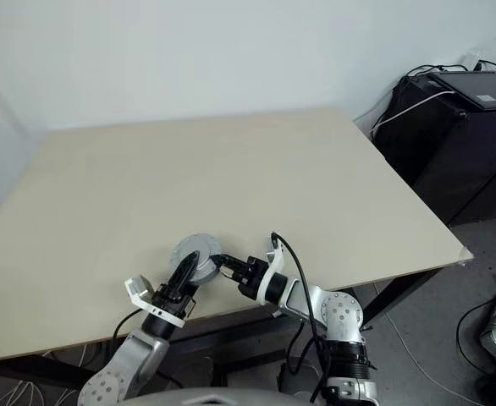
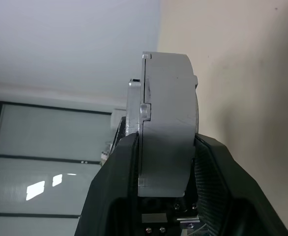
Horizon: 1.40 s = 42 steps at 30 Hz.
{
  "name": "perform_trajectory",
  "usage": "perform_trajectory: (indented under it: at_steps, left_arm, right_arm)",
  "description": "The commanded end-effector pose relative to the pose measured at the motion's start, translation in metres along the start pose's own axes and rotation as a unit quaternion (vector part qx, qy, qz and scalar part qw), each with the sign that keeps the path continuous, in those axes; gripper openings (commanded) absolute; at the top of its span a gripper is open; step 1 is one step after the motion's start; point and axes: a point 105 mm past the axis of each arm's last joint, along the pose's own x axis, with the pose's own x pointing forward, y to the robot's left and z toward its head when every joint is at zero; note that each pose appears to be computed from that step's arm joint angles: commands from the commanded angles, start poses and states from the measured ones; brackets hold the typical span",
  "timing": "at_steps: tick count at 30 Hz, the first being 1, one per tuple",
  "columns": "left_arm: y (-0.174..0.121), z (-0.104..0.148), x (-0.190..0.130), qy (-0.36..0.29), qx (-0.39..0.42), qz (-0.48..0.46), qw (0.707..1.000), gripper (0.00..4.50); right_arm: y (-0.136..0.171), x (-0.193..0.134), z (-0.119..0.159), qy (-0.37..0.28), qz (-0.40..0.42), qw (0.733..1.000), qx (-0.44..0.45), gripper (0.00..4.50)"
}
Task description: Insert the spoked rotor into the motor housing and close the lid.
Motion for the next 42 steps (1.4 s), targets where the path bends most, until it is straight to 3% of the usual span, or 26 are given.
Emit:
perform_trajectory:
  at_steps: [1,6,11,14,19,26,31,34,42]
  left_arm:
    - [-0.017,-0.003,0.011,-0.013,0.007,-0.031,0.999,2.15]
    - [-0.019,0.016,0.014,-0.043,0.047,-0.022,0.998,2.14]
    - [-0.019,0.039,0.017,-0.079,0.092,-0.019,0.992,2.14]
    - [-0.019,0.051,0.021,-0.094,0.104,-0.015,0.990,2.14]
    - [-0.013,0.072,0.029,-0.107,0.134,0.009,0.985,2.14]
    - [0.003,0.098,0.041,-0.106,0.169,0.059,0.978,2.14]
    - [0.015,0.124,0.054,-0.133,0.182,0.106,0.969,2.14]
    - [0.015,0.133,0.064,-0.142,0.181,0.107,0.967,2.14]
    - [0.010,0.142,0.092,-0.143,0.188,0.102,0.966,2.14]
  right_arm:
    - [0.020,0.000,0.013,-0.028,0.031,0.998,-0.050,1.33]
    - [0.023,-0.006,0.015,-0.029,0.029,0.995,-0.091,2.95]
    - [0.021,-0.013,0.019,-0.036,-0.008,0.981,-0.192,4.50]
    - [0.023,-0.018,0.021,-0.052,-0.016,0.966,-0.252,4.50]
    - [0.030,-0.038,0.033,-0.111,-0.005,0.917,-0.384,4.50]
    - [0.015,-0.056,0.024,-0.075,-0.039,0.816,-0.572,4.50]
    - [0.011,-0.064,0.021,-0.079,-0.056,0.772,-0.628,4.50]
    - [0.013,-0.066,0.020,-0.092,-0.049,0.759,-0.643,4.50]
    - [0.003,-0.072,0.020,-0.094,-0.065,0.754,-0.647,4.50]
